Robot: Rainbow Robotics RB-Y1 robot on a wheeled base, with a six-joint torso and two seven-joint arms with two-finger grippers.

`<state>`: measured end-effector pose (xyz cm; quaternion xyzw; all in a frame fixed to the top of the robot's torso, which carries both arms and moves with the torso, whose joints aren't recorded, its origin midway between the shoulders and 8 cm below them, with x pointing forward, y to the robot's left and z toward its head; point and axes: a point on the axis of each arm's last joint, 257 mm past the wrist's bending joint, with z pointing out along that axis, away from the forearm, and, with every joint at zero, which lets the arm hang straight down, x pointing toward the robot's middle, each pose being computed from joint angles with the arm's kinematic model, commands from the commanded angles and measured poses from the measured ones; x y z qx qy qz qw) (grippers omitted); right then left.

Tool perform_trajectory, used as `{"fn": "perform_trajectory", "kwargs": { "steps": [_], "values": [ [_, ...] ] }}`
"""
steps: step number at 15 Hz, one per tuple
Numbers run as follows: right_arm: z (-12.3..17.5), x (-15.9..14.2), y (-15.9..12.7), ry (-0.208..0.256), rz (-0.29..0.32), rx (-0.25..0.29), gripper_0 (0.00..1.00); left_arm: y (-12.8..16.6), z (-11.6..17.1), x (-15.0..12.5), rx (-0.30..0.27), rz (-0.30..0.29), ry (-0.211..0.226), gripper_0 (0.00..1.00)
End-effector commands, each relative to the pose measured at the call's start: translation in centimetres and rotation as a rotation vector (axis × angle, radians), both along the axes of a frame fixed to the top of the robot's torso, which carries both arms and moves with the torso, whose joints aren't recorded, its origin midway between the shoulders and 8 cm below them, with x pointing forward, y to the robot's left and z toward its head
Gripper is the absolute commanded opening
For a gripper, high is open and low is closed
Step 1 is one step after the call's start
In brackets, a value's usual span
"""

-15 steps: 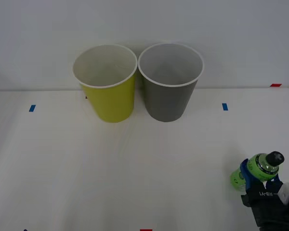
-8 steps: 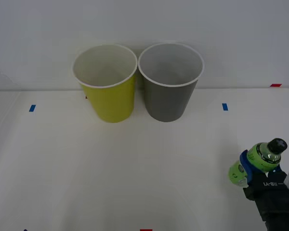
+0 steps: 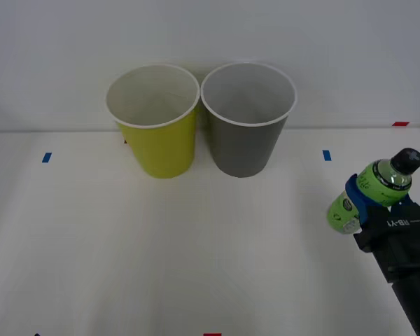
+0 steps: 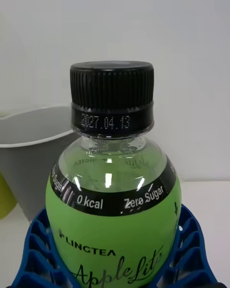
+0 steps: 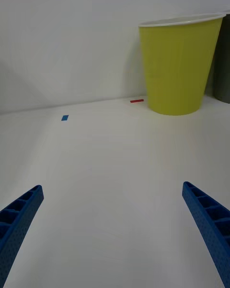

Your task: Put cans in the gray bin and PET bottles in the light green bin.

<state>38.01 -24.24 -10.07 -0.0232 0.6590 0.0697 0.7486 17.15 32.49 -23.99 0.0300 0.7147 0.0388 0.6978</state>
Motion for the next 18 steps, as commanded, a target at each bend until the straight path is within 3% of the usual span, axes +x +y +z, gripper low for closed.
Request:
{"fn": "perform_trajectory", "kwargs": {
  "steps": [1, 4, 7, 9, 10, 14, 15, 18],
  "values": [
    [2.6, 0.8, 0.9, -0.018, 0.025, -0.003, 0.00, 0.0, 0.0, 0.0, 0.000, 0.000, 0.000, 1.00],
    [4.5, 1.6, 1.9, -0.038, 0.062, 0.048, 0.00, 0.0, 0.0, 0.0, 0.000, 0.000, 0.000, 1.00],
    [6.4, 2.4, 2.4, -0.027, 0.057, -0.007, 0.00, 0.0, 0.0, 0.0, 0.000, 0.000, 0.000, 1.00],
    [7.3, 3.4, 2.9, -0.017, 0.061, 0.028, 0.00, 0.0, 0.0, 0.0, 0.000, 0.000, 0.000, 1.00],
    [8.0, 4.0, 3.4, 0.001, 0.055, 0.014, 0.00, 0.0, 0.0, 0.0, 0.000, 0.000, 0.000, 1.00],
    [10.3, 5.7, 5.8, 0.042, 0.055, 0.077, 0.00, 0.0, 0.0, 0.0, 0.000, 0.000, 0.000, 1.00],
    [10.8, 6.0, 6.5, 0.049, 0.065, 0.116, 0.00, 0.0, 0.0, 0.0, 0.000, 0.000, 0.000, 1.00],
    [12.8, 6.6, 9.0, 0.052, 0.111, 0.158, 0.00, 0.0, 0.0, 0.0, 0.000, 0.000, 0.000, 1.00]
  ]
}}
